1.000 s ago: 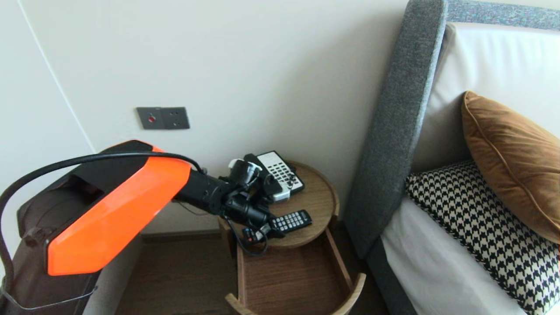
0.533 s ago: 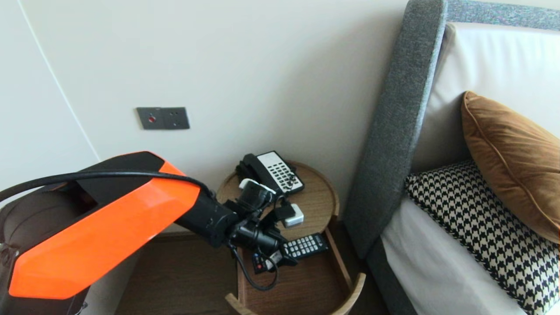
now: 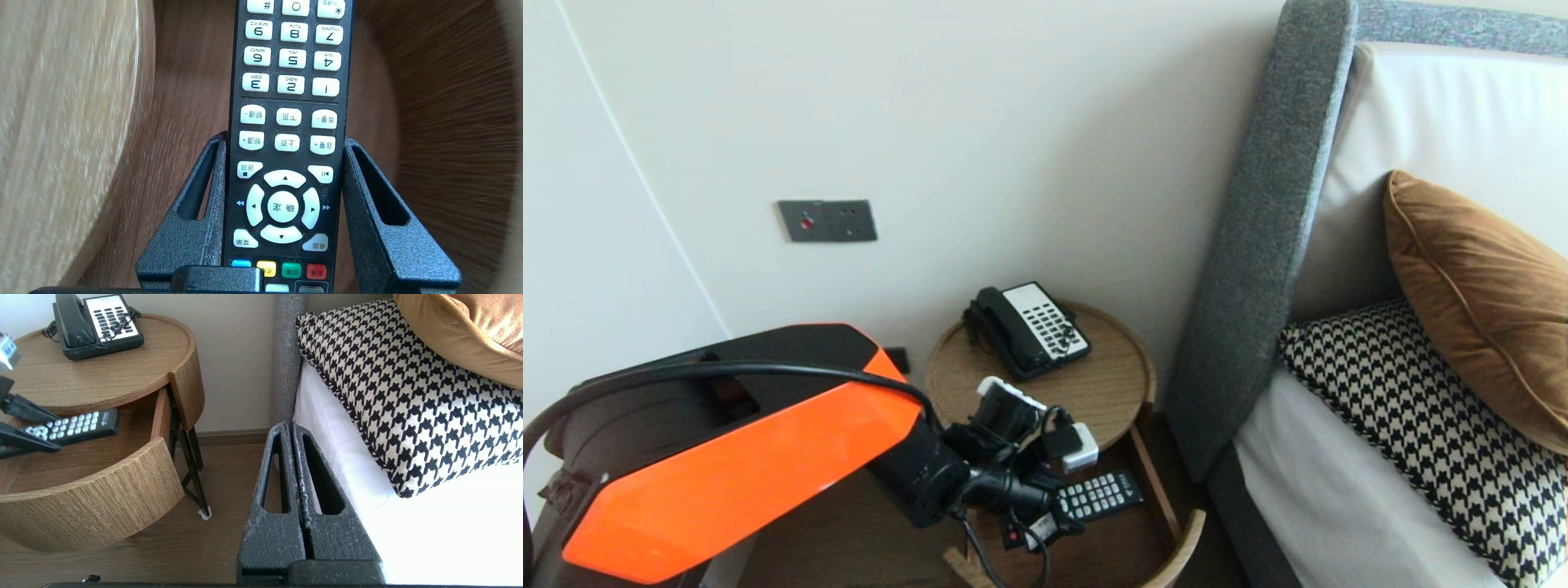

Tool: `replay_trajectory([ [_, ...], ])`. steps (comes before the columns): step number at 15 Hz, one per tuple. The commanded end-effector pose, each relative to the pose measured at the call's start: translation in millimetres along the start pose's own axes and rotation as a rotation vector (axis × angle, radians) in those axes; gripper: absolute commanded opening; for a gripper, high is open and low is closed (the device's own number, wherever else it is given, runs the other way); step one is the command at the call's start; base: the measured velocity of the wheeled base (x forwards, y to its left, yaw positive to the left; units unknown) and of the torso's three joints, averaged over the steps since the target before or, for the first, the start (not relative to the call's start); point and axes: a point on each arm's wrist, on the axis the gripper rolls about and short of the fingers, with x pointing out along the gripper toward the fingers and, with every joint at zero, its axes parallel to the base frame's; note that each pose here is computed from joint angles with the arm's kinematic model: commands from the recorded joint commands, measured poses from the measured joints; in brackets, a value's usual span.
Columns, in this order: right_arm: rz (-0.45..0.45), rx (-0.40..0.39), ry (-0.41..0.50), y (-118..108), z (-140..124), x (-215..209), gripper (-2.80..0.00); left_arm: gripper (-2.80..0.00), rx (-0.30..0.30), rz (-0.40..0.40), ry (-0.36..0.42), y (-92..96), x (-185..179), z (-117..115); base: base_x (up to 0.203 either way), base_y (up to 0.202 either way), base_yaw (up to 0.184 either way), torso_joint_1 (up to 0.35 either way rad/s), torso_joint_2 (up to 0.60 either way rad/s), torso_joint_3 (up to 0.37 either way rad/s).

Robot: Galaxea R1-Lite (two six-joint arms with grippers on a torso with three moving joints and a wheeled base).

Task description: Put the remote controls on the table in the drawer one by one

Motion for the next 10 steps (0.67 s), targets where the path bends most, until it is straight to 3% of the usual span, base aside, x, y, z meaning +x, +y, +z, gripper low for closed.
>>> replay_trajectory([
  [1, 0.001, 0.000, 0.000, 0.0, 0.0, 0.0, -2.80, -2.80, 0.003, 0.002, 0.020, -4.5, 10.1, -10.8, 0.000, 0.000, 0.000, 0.000, 0.00, 0.000],
  [10, -0.001, 0.000, 0.001, 0.0, -0.1, 0.0, -2.80, -2.80, -0.038, 0.037, -0.013, -9.4, 33.1, -19.9, 0.000, 0.000, 0.000, 0.000, 0.00, 0.000],
])
